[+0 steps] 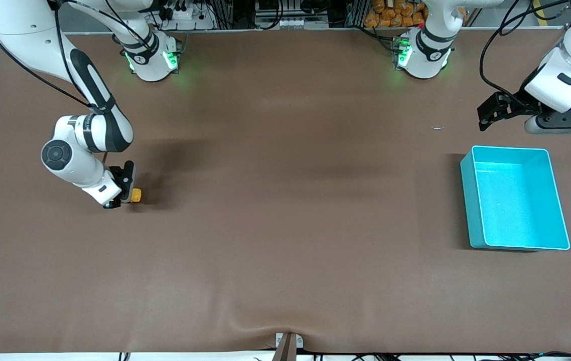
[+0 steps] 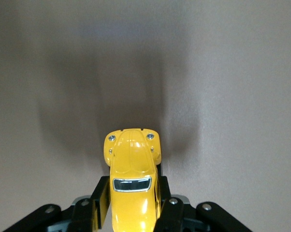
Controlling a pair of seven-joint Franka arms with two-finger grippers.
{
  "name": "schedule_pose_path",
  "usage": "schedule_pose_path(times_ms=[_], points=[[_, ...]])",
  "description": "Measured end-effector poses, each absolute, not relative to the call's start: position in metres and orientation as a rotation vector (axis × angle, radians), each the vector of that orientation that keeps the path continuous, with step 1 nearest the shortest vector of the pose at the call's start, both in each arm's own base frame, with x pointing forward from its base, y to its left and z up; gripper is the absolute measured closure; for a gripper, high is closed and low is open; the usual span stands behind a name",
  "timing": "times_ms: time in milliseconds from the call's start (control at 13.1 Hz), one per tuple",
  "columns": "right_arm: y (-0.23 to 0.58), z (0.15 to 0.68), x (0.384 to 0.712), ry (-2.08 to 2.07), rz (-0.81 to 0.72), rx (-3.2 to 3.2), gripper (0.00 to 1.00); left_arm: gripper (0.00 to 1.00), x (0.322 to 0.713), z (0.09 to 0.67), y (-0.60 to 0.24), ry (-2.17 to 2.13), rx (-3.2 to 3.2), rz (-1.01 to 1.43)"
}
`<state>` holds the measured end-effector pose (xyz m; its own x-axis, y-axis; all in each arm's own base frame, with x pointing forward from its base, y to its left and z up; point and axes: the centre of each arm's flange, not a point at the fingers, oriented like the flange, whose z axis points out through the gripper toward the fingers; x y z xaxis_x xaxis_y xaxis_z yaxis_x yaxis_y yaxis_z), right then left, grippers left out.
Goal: Wind and store yellow beetle car
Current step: 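Pull the held car backward along the table with the right gripper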
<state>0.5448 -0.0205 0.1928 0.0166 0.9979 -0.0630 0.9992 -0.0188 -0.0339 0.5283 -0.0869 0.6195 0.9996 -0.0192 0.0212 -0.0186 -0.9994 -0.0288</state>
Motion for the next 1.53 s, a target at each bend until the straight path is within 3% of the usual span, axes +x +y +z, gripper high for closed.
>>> schedule_pose_path(times_ms=[1530], points=[[-0.113,0.193,0.546,2.225,-0.104,2.191,0.56,0.0,0.528,0.623,-0.099,0.06,-3.113,-0.059]])
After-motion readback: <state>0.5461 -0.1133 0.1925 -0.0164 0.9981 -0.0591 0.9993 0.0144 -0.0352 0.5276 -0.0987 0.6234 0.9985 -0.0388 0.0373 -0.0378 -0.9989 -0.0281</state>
